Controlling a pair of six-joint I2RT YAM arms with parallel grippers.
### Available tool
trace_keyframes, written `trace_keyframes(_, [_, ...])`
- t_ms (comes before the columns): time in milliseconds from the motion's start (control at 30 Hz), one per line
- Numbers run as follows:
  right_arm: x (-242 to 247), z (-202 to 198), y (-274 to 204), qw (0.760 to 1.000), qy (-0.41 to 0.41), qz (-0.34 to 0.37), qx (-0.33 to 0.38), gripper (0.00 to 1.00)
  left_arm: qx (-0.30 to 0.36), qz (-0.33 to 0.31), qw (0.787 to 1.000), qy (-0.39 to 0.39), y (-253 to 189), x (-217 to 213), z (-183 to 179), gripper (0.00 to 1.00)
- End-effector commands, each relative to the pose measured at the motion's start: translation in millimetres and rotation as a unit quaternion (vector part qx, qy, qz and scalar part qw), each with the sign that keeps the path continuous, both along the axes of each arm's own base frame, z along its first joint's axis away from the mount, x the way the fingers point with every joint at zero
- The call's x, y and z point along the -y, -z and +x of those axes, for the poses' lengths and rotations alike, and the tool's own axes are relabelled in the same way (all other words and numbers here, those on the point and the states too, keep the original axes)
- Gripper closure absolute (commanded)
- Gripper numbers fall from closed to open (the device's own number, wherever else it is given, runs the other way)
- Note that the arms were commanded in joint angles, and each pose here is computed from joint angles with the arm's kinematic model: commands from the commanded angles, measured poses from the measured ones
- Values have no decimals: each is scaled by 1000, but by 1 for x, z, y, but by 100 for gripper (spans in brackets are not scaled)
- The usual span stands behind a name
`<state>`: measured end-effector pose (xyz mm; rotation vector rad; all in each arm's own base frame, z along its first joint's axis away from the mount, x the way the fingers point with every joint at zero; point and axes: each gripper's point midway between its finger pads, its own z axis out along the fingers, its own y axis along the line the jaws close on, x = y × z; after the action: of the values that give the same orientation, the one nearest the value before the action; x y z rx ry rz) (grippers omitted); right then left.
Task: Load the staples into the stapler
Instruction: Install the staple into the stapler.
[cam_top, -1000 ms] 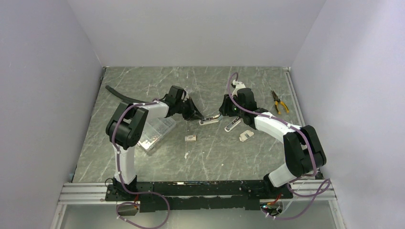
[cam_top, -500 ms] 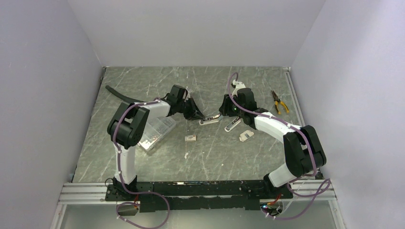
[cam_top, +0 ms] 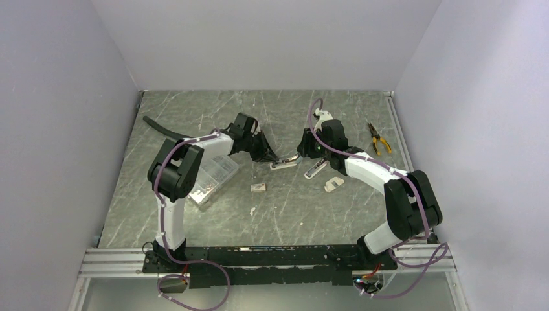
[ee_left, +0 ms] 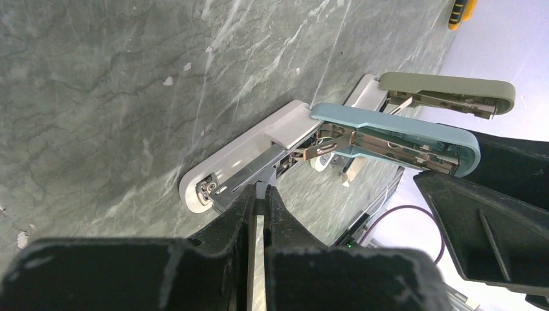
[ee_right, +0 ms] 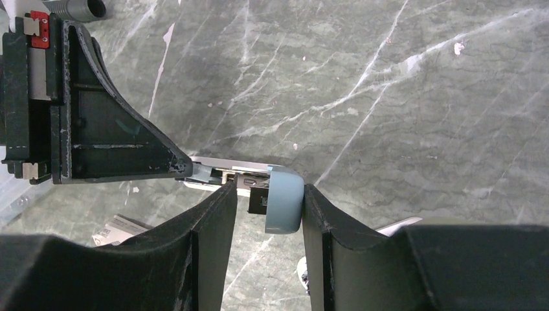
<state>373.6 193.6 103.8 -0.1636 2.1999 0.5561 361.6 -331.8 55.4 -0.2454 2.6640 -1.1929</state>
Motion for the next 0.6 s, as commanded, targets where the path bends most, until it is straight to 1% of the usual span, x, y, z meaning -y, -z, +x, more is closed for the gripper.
trace_keyframes(0, [-4,4,-15,1000,-8,12,27,55,-6,42,999,5,12,-5,-6,95])
trace_keyframes(200, [-4,4,-15,999,-8,11,28,55,-6,44,999,8,7,-2,-2,93])
trace_keyframes(567, [-4,4,-14,1000,-8,11,27,54,-15,59,998,15,17,1,-5,88])
